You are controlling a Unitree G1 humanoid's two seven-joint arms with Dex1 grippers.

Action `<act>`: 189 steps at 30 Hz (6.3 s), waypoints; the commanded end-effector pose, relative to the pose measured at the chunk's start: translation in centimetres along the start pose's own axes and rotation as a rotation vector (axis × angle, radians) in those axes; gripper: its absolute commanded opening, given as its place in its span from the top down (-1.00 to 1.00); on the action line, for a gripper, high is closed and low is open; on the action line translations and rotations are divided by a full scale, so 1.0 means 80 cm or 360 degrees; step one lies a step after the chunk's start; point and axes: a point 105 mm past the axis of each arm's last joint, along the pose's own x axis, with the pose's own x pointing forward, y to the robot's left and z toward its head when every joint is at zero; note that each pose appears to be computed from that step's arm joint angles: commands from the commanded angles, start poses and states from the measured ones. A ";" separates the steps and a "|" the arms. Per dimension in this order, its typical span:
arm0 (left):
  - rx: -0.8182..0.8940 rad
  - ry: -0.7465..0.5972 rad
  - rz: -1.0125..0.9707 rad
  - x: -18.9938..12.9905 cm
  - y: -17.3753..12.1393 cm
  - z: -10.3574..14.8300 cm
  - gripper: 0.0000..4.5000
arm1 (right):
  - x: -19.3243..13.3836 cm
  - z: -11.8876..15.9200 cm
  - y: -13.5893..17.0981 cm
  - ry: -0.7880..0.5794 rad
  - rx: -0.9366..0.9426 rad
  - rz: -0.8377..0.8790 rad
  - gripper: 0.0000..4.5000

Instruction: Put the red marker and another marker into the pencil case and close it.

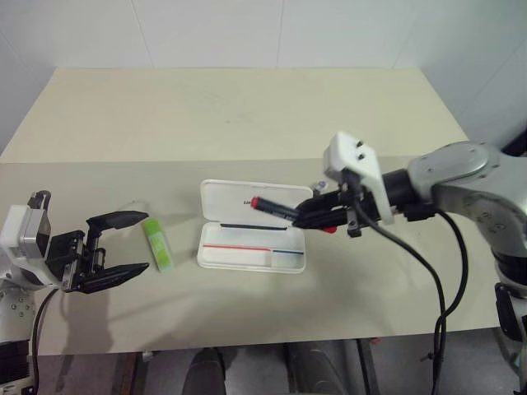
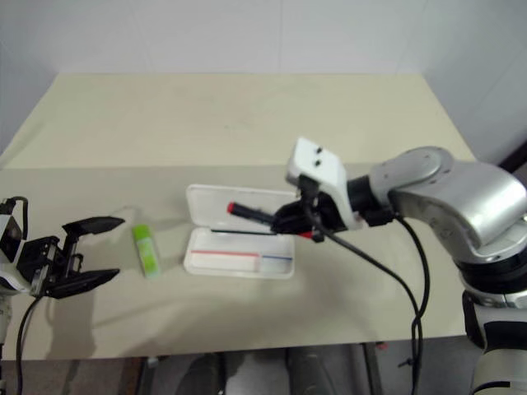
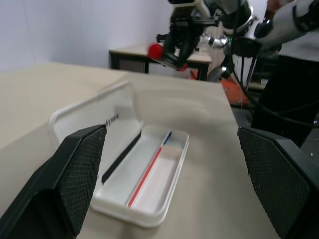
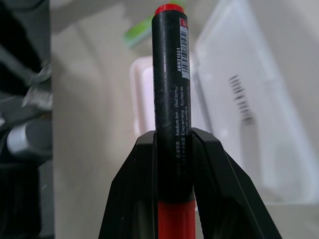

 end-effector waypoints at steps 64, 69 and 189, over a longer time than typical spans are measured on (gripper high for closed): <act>0.0349 0.0031 0.0562 0.048 -0.041 0.022 -1.00 | 0.005 0.005 -0.010 -0.0305 -0.0250 0.0031 -0.98; 0.0315 0.0080 0.1043 0.041 -0.049 0.020 -1.00 | -0.017 -0.017 -0.021 -0.0350 -0.0253 -0.0040 -0.98; 0.0550 0.0425 -0.0162 0.225 0.003 0.059 0.52 | -0.098 -0.123 0.031 -0.0804 -0.0028 -0.0509 -1.00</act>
